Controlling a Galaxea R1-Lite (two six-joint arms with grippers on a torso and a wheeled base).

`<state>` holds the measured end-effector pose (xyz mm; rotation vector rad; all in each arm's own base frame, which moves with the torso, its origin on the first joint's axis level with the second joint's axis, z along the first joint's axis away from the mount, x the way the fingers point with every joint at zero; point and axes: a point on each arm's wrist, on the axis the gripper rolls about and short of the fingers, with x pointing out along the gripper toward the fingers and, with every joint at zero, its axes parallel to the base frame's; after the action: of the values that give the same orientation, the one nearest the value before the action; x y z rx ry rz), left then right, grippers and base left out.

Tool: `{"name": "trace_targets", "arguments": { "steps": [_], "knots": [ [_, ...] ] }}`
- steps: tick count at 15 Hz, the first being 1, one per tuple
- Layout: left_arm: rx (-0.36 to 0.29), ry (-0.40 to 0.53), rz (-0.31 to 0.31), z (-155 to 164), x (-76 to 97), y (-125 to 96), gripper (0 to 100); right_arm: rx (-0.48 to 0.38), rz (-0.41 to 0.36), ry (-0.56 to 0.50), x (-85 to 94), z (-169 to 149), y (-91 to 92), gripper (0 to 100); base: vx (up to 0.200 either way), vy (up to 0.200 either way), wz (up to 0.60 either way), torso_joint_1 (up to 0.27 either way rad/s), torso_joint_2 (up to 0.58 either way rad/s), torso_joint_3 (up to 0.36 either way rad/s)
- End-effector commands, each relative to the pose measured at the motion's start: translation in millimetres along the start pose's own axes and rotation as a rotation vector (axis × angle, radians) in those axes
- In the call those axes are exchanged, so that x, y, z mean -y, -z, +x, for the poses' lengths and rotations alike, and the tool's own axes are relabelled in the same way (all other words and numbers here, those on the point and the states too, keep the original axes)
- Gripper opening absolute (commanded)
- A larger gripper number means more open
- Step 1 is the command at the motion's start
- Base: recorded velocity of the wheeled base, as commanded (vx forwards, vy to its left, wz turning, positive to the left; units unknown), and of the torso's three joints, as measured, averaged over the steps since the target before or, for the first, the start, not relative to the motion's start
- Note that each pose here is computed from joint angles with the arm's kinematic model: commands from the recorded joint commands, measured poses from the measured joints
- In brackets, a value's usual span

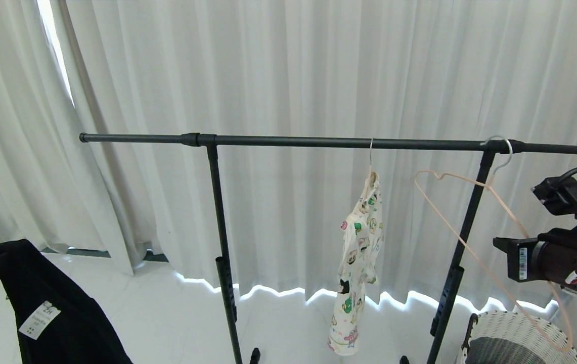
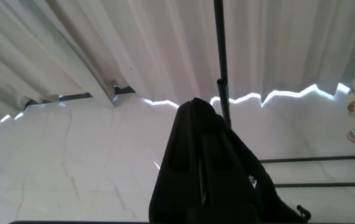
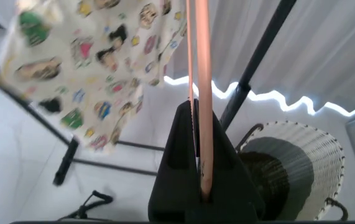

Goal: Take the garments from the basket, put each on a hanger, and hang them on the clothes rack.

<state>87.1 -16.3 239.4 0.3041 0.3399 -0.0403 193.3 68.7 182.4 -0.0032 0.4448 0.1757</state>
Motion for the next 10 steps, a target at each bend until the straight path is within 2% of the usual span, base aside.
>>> {"name": "trace_targets", "arguments": {
  "steps": [1,6,8,10],
  "knots": [
    [0.008,0.034,0.013,0.0,3.4,-0.6,0,0.032,-0.010,-0.039,-5.0,-14.4,-2.6,0,-0.200,0.000,0.00,-0.002,0.00,-0.002],
    [0.016,0.091,0.037,0.5,9.4,-0.7,0,0.059,-0.049,-0.156,-24.9,-30.5,-2.1,0,-0.200,0.000,0.00,0.002,0.00,0.003],
    [0.002,0.094,0.048,2.2,10.8,2.7,0,0.063,-0.067,-0.224,-34.8,-37.6,0.4,0,0.000,0.000,0.00,0.000,0.00,0.000],
    [-0.036,0.104,0.118,5.8,14.2,14.0,0,0.049,-0.085,-0.347,-46.0,-48.3,8.4,0,0.000,0.000,0.00,0.000,0.00,0.000]
  ]
}}
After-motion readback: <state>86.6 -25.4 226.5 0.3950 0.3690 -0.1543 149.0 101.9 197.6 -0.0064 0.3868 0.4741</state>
